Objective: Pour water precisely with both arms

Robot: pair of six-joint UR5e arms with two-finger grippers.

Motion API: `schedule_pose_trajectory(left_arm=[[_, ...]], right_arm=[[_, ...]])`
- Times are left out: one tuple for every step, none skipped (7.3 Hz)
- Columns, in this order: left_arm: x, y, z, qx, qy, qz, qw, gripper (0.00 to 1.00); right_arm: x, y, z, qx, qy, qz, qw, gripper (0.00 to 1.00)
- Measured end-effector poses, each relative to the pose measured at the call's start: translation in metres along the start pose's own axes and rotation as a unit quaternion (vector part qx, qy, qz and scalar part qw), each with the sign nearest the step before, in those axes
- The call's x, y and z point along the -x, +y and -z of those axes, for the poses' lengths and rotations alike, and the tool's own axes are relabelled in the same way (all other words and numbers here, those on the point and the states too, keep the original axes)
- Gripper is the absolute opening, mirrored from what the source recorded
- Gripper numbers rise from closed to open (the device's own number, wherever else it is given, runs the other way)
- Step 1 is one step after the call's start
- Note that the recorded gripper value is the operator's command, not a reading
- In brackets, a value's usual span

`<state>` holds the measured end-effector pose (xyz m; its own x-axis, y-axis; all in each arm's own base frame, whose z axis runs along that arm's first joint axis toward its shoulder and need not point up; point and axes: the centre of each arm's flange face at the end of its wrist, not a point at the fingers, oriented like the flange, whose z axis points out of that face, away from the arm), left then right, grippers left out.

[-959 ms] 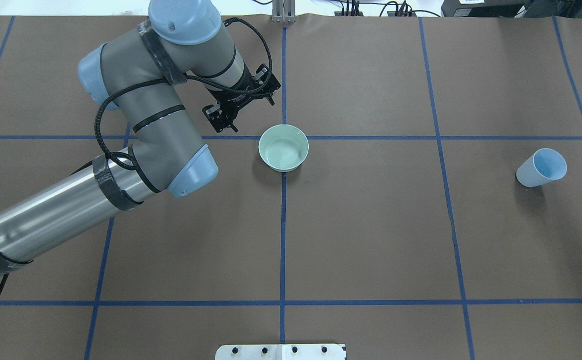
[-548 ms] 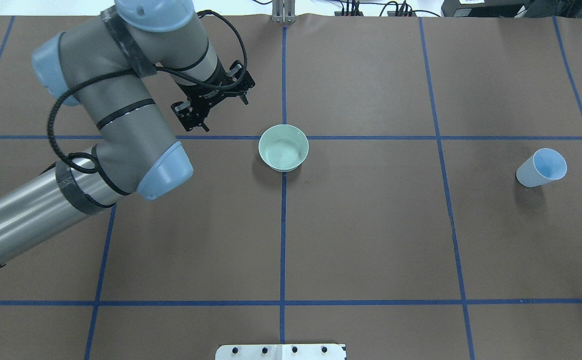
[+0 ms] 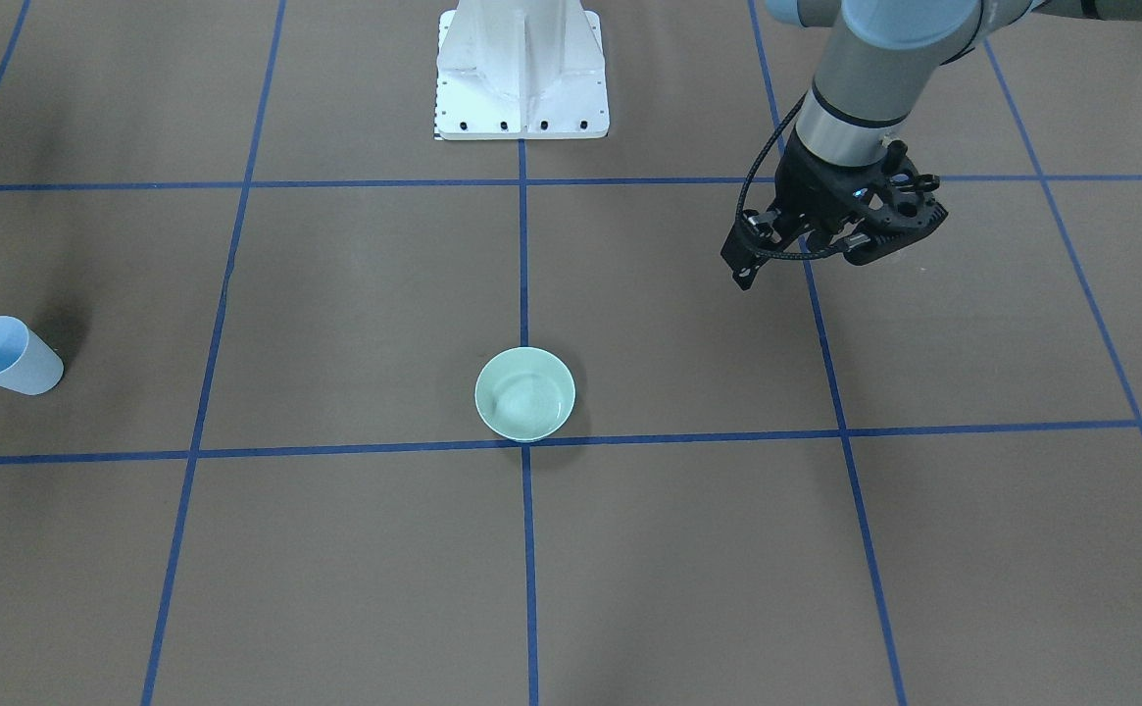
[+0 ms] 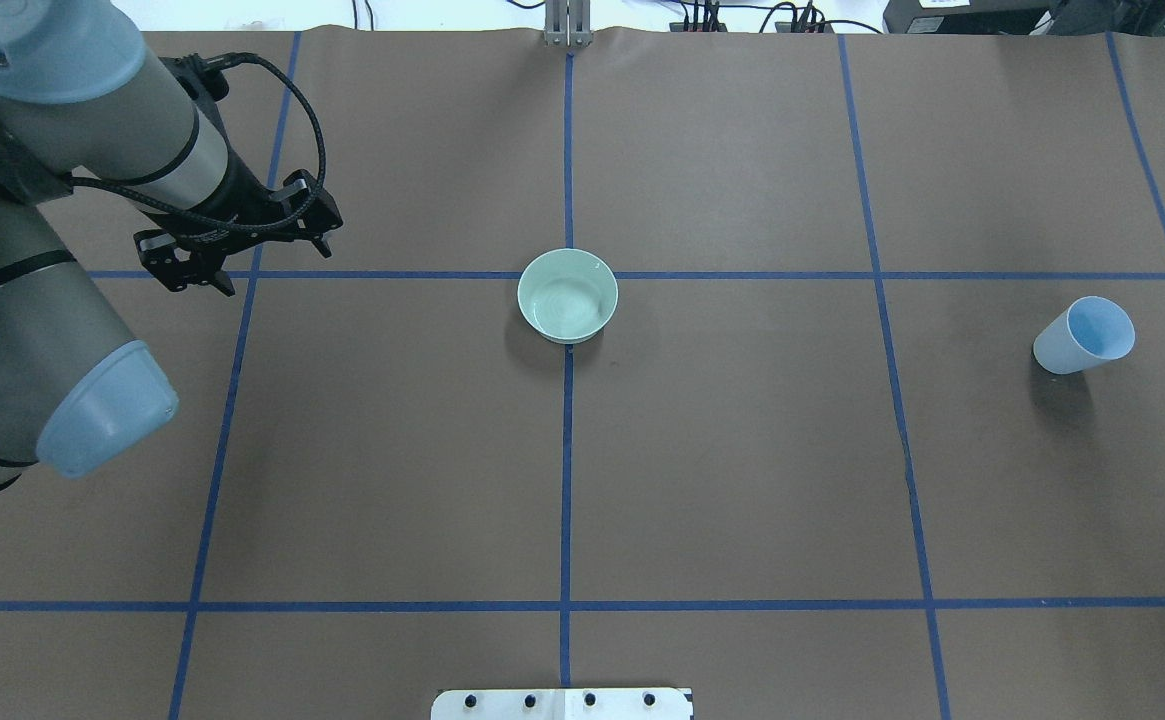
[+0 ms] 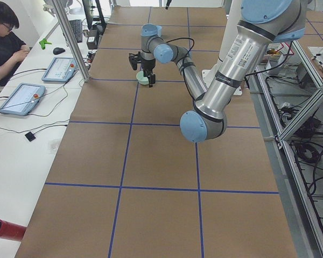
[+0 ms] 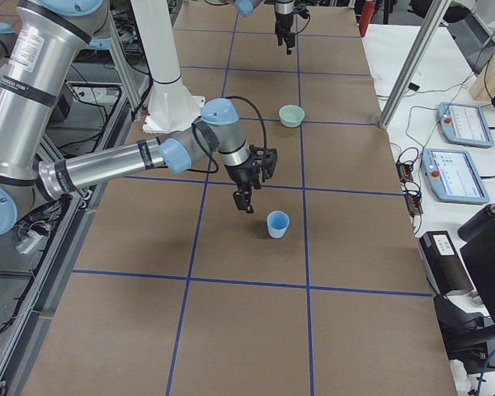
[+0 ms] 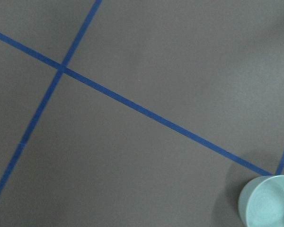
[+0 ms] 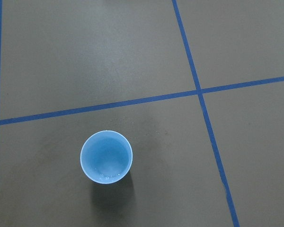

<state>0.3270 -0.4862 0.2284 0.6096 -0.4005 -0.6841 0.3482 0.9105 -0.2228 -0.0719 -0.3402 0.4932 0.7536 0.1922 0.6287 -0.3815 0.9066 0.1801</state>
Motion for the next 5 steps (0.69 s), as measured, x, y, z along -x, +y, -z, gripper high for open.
schedule_pose_trajectory(left_arm=[[0.006, -0.001, -0.003, 0.000, -0.004, -0.001, 1.0000, 1.00], [0.011, -0.002, -0.007, 0.000, -0.009, -0.002, 1.0000, 1.00], [0.014, -0.002, -0.009, 0.000, -0.011, -0.003, 0.9999, 1.00], [0.016, -0.002, -0.011, 0.001, -0.012, -0.004, 0.9999, 1.00], [0.018, -0.002, -0.013, 0.001, -0.014, -0.005, 0.9999, 1.00]], right_arm=[[0.009, 0.016, -0.010, -0.015, -0.003, -0.004, 0.9999, 0.99], [0.018, 0.029, -0.015, -0.018, -0.013, -0.014, 0.9997, 0.99], [0.026, 0.038, -0.019, -0.015, -0.019, -0.019, 0.9995, 0.99], [0.033, 0.046, -0.024, -0.018, -0.018, -0.017, 0.9995, 0.99], [0.041, 0.053, -0.031, -0.034, -0.009, -0.016, 0.9993, 0.99]])
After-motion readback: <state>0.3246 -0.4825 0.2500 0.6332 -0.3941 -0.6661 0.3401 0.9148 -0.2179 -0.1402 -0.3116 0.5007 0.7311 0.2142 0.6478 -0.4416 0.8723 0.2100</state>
